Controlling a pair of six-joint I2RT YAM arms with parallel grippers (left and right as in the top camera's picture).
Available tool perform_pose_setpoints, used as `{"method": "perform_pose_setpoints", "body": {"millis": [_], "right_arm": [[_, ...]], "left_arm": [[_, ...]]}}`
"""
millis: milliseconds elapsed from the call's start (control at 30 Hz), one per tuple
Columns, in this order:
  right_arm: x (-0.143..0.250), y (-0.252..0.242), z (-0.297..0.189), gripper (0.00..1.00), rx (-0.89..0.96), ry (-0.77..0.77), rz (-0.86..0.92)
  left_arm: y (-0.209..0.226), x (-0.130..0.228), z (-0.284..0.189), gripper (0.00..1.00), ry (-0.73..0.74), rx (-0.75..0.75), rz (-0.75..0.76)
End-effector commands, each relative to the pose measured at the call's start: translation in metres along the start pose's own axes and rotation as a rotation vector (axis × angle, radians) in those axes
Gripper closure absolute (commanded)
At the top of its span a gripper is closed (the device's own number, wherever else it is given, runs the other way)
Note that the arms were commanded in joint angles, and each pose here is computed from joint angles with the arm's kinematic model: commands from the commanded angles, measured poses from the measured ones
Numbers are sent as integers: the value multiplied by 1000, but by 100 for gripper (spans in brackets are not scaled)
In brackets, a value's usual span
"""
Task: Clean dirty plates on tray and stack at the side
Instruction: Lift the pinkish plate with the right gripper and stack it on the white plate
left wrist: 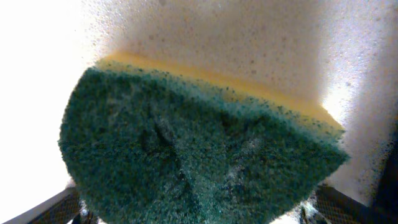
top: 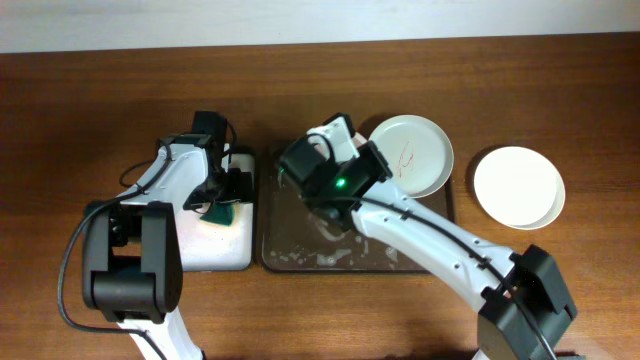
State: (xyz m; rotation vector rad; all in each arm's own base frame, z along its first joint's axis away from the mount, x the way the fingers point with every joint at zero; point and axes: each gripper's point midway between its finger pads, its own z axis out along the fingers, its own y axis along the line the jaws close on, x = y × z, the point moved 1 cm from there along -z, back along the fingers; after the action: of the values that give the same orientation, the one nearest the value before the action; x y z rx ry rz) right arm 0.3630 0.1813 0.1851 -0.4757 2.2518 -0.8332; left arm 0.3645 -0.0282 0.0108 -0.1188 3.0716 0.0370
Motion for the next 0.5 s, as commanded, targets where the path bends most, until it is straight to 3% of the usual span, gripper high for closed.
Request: {"method": "perform_pose_setpoints", "body": {"millis": [0, 133, 200, 300, 400, 467], "right_arm": [[-18, -19, -30, 96, 125, -111, 61], [-20, -18, -37, 96, 139, -136, 80], [-18, -14, -32, 96, 90, -119, 186], [-7, -19, -4, 96, -97, 11, 355], [9, -67, 30, 96, -272, 148, 612], [44, -103, 69, 96, -387, 313, 797]], "left_arm": [[1, 8, 11, 5, 38, -3, 7], [1, 8, 11, 4, 38, -2, 7], [1, 8, 11, 5, 38, -3, 7], [1, 8, 11, 4, 39, -3, 7], [1, 8, 11, 5, 39, -3, 7], [1, 8, 11, 4, 39, -3, 7]]}}
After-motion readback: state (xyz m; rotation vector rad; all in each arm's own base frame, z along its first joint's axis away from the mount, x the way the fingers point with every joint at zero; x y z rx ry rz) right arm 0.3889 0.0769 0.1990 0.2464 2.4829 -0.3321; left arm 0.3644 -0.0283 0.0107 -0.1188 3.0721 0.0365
